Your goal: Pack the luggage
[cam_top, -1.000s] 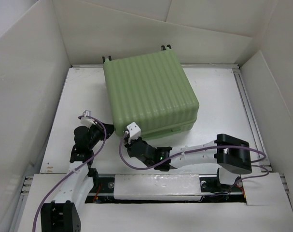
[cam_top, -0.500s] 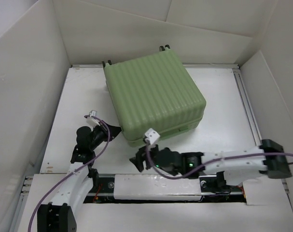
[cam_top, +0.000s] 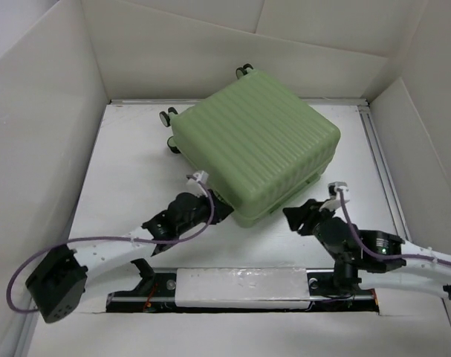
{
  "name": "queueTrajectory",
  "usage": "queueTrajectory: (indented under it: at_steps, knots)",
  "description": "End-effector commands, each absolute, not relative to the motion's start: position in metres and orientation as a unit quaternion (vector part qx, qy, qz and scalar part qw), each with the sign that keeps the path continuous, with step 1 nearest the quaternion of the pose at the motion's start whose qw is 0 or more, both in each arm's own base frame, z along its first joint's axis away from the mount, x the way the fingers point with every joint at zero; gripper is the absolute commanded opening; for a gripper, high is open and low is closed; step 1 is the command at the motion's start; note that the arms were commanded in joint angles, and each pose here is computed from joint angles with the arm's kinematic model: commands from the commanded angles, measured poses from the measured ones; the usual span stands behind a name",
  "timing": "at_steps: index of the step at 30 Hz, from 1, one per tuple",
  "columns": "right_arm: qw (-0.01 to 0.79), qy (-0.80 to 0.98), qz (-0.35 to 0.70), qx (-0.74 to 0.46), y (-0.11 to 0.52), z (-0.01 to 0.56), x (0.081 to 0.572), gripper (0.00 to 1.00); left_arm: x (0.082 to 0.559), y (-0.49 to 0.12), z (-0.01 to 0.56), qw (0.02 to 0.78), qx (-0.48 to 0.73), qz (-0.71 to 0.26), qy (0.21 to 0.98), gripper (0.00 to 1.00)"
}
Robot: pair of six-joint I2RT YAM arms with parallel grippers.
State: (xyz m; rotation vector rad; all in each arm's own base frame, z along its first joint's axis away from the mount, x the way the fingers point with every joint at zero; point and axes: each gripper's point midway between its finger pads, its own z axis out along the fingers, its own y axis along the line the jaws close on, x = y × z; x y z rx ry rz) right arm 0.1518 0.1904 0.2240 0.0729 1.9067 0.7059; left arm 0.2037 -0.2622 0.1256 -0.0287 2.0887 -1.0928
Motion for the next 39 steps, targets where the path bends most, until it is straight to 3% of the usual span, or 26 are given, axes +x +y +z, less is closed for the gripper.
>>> queueTrajectory:
  at_steps: [1, 4, 8, 9, 13, 21, 23, 26, 27, 29, 30, 31, 35, 39]
  knots:
    - [0.555, 0.796, 0.218, 0.100, 0.139, 0.214, 0.176, 0.44, 0.204, -0.307, 0.190, 0.434, -0.010, -0.480, 0.763, 0.00]
    - [0.552, 0.809, 0.178, 0.089, 0.130, 0.205, 0.185, 0.26, 0.204, -0.295, 0.195, 0.439, -0.041, -0.470, 0.765, 0.02]
    - [0.527, 0.839, 0.112, 0.081, 0.124, 0.182, 0.201, 0.04, 0.211, -0.233, 0.204, 0.497, -0.132, -0.430, 0.743, 0.33]
    - [0.525, 0.841, 0.105, 0.083, 0.124, 0.179, 0.204, 0.01, 0.210, -0.218, 0.194, 0.498, -0.145, -0.411, 0.750, 0.51]
    - [0.518, 0.847, 0.101, 0.067, 0.137, 0.165, 0.213, 0.00, 0.219, -0.168, 0.233, 0.552, -0.204, -0.392, 0.707, 0.76]
    - [0.510, 0.850, 0.111, 0.066, 0.146, 0.145, 0.229, 0.00, 0.278, -0.184, 0.292, 0.577, -0.204, -0.299, 0.732, 0.88]
    - [0.505, 0.854, 0.108, 0.057, 0.145, 0.137, 0.228, 0.00, 0.296, -0.189, 0.332, 0.581, -0.198, -0.332, 0.716, 0.88]
    - [0.508, 0.852, 0.118, 0.054, 0.144, 0.136, 0.224, 0.00, 0.344, -0.160, 0.356, 0.574, -0.205, -0.368, 0.702, 0.88]
    - [0.505, 0.852, 0.124, 0.051, 0.144, 0.132, 0.222, 0.00, 0.372, -0.122, 0.346, 0.575, -0.244, -0.346, 0.700, 0.88]
    - [0.511, 0.846, 0.140, 0.054, 0.144, 0.135, 0.220, 0.00, 0.385, -0.110, 0.340, 0.547, -0.250, -0.379, 0.704, 0.87]
    - [0.515, 0.843, 0.142, 0.060, 0.142, 0.135, 0.221, 0.04, 0.394, -0.101, 0.342, 0.546, -0.255, -0.382, 0.700, 0.87]
    - [0.514, 0.844, 0.141, 0.059, 0.140, 0.132, 0.219, 0.16, 0.409, -0.084, 0.331, 0.541, -0.270, -0.373, 0.704, 0.87]
    - [0.514, 0.843, 0.146, 0.061, 0.140, 0.133, 0.219, 0.40, 0.439, -0.067, 0.309, 0.507, -0.275, -0.418, 0.702, 0.88]
    - [0.510, 0.847, 0.142, 0.049, 0.140, 0.126, 0.218, 0.49, 0.464, -0.072, 0.287, 0.454, -0.260, -0.468, 0.712, 0.88]
